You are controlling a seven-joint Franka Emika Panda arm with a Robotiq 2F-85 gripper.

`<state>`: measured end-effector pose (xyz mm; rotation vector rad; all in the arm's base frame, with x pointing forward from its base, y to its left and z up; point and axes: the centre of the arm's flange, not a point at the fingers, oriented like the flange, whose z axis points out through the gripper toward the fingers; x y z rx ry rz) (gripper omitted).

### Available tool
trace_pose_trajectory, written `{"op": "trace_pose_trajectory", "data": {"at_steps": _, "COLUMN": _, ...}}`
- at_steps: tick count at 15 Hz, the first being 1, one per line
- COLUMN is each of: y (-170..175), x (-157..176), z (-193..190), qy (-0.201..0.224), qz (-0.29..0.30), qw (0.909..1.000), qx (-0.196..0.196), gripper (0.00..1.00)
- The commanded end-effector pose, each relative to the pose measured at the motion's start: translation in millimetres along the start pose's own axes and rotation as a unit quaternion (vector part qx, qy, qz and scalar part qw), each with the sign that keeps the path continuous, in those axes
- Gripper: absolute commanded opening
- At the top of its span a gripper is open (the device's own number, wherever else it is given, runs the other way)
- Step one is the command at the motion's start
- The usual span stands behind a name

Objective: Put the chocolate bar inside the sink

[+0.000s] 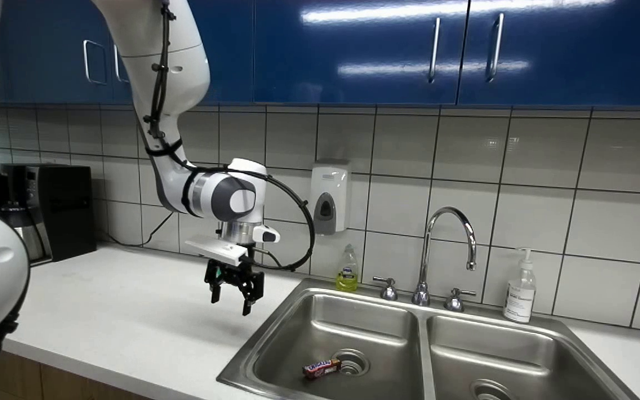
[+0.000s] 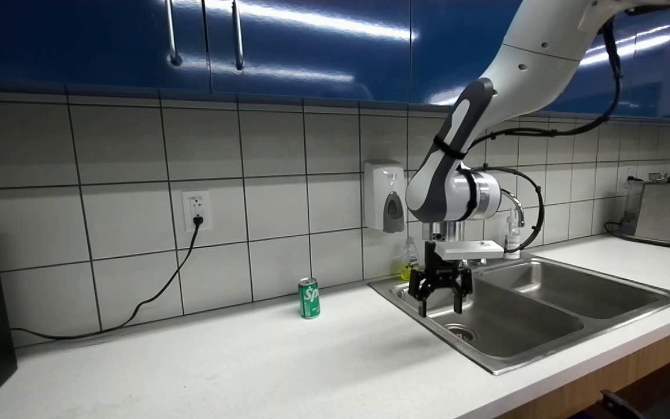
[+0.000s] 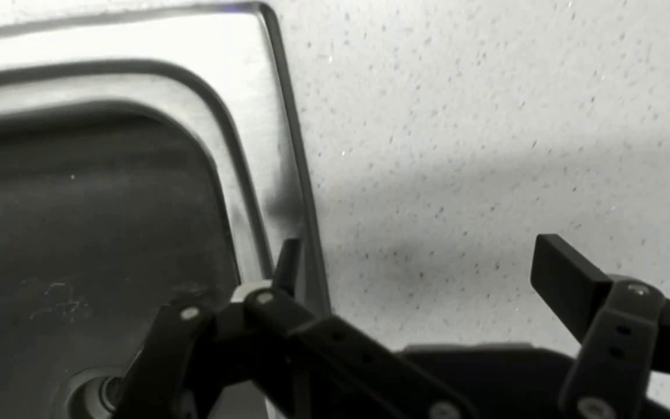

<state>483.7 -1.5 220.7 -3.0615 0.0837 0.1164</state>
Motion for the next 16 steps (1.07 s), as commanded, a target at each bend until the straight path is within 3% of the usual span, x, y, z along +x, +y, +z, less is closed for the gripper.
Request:
{"op": "trace_pose_trajectory", "data": {"at_steps": 1, "y": -20, "x": -44, "z": -25, "qy": -0.023, "qz": -0.053, "qw": 0.9984, "qx": 0.001, "gripper": 1.00}}
{"op": "trace_pose_trajectory", "data": {"at_steps": 12, "y": -56, "x": -118, "z": -31, "qy": -0.060, "qz": -0.112, "qw": 0.9916, "qx": -0.024, "gripper": 1.00}}
{"op": "trace_pose_trajectory", "data": {"at_steps": 13, "y": -55, "x": -97, "z": -17, "qy": -0.058, "qz": -0.096, "qw": 0.9936, "qx": -0.015, "gripper": 1.00}}
{"op": "trace_pose_trajectory", "data": {"at_steps": 16, "y": -56, "x": -107, "z": -19, "qy": -0.059, "qz": -0.101, "qw": 0.9930, "qx": -0.017, "gripper": 1.00}}
